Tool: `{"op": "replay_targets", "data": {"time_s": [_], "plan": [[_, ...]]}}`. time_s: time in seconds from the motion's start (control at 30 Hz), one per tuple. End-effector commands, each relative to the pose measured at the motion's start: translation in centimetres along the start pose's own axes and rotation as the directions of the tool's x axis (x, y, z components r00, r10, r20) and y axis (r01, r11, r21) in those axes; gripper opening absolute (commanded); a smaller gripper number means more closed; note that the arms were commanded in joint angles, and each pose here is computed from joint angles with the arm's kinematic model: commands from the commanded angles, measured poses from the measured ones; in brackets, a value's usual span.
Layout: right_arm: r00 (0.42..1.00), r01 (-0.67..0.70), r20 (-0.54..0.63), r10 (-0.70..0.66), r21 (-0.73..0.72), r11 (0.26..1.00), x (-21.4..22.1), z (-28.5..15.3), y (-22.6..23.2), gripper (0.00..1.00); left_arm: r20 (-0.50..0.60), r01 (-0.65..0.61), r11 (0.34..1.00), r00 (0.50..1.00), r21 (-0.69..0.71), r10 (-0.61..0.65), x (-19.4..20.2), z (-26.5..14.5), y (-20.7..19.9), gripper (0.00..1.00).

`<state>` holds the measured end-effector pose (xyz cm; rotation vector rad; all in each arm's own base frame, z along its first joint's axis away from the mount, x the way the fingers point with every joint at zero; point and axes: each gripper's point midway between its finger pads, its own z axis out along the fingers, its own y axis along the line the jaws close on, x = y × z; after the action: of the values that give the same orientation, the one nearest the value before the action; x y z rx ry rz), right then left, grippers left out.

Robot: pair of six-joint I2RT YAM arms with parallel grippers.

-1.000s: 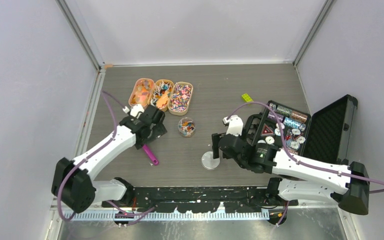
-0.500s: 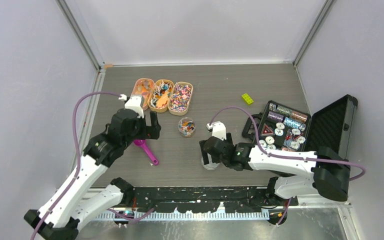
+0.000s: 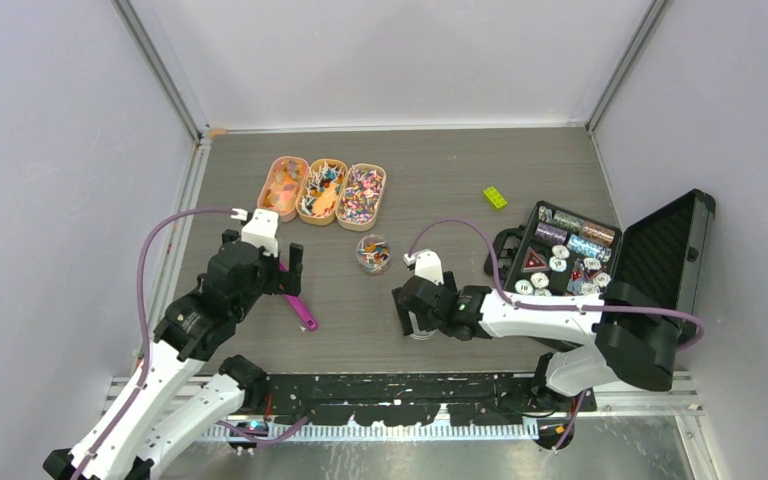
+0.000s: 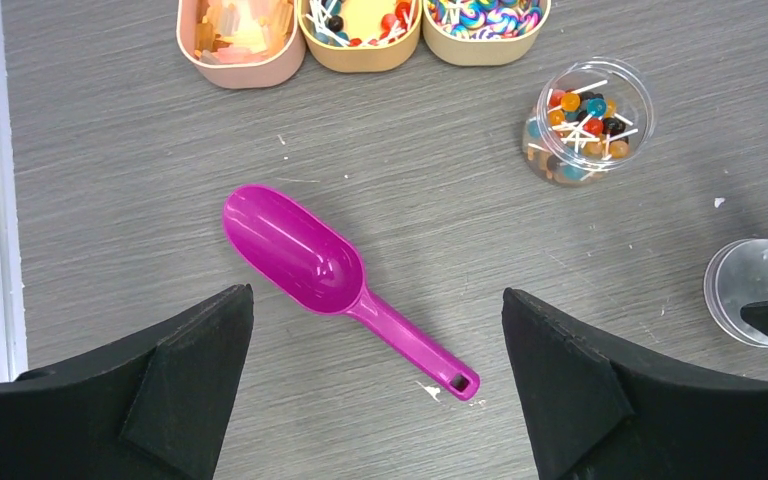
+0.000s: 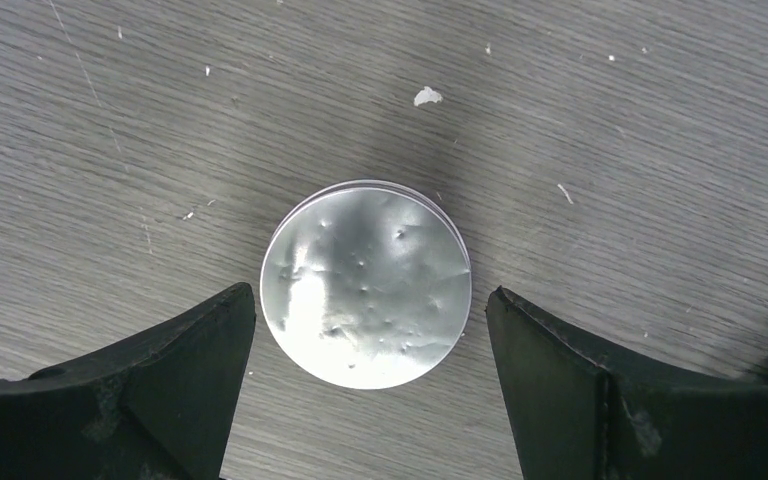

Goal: Pack the candies
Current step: Pick up the box lid from the center of the board.

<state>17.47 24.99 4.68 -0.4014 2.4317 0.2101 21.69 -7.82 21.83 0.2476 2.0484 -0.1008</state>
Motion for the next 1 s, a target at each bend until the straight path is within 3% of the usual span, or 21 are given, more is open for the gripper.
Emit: {"op": "replay_targets", "data": {"time_s": [0.0,0.63,0.97], "plan": [[1.000,-0.014,0.019,0.015,-0.024,1.000,-0.7,0.3,1.1,0.90,0.028,-0.020,1.000,0.999,-0.017,0.021,-1.0,0.1,0.4,0.95],[0.999,0.016,-0.049,-0.016,-0.004,1.000,1.7,2.0,0.9,0.90,0.027,-0.023,1.000,0.999,-0.018,0.024,-1.0,0.1,0.4,0.95],[0.999,0.048,-0.007,-0.048,0.045,0.998,-0.4,0.3,-0.1,0.90,0.029,-0.026,1.000,0.999,-0.011,0.026,-1.0,0.1,0.3,0.95]]}}
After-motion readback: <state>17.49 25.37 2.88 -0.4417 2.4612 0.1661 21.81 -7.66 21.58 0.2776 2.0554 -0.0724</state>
